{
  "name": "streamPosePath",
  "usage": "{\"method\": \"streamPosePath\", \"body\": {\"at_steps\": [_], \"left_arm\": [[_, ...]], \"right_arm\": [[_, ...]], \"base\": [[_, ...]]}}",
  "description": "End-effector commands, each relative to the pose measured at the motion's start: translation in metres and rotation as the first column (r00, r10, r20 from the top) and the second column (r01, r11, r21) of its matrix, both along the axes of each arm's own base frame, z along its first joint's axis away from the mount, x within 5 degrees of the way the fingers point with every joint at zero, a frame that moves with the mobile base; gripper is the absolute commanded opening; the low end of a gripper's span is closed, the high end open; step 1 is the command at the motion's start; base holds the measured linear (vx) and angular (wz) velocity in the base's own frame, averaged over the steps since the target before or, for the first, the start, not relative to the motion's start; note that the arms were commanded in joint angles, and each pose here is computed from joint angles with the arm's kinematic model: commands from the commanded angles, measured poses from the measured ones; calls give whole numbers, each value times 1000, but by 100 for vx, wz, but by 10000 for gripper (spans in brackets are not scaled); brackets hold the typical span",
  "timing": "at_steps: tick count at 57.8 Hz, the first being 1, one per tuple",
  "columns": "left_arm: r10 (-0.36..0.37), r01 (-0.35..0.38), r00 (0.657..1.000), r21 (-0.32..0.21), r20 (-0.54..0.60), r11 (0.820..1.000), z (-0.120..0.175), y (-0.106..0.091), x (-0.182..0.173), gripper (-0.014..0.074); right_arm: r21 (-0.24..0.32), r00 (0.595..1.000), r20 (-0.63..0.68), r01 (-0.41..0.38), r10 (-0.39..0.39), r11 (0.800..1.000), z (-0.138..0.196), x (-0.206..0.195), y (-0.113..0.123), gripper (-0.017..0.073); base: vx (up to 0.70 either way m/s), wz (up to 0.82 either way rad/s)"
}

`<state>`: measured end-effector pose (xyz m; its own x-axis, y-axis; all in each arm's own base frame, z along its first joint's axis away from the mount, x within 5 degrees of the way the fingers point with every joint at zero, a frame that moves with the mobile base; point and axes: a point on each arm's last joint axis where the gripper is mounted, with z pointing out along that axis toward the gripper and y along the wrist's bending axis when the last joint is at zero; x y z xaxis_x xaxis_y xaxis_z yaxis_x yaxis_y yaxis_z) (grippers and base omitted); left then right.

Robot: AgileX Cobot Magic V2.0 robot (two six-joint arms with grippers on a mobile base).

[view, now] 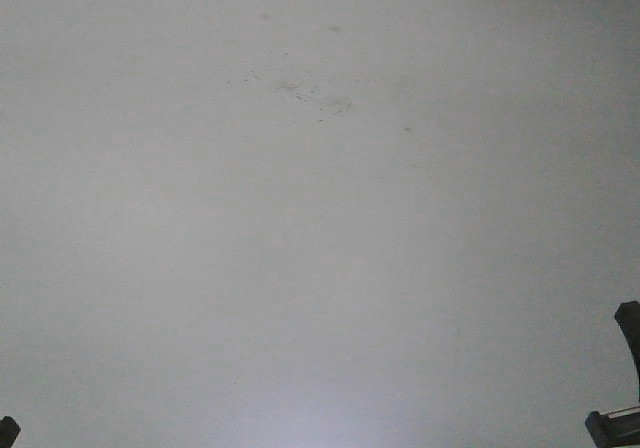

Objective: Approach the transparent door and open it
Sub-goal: 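Drive the base toward the white-framed glass sliding door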

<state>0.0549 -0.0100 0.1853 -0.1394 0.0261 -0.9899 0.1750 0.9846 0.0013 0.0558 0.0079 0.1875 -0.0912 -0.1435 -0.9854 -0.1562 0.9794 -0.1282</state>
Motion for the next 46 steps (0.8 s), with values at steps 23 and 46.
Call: {"method": "streamPosePath", "body": {"at_steps": [23, 46], "left_arm": [[2, -1, 998, -14, 66, 1000, 0, 0, 1, 3], [2, -1, 998, -14, 66, 1000, 0, 0, 1, 3]], "right_arm": [[5, 997, 79, 4, -5, 1000, 3, 0, 0, 0], [5, 997, 79, 4, -5, 1000, 3, 0, 0, 0]], "base": [[33, 65], [40, 66]]}}
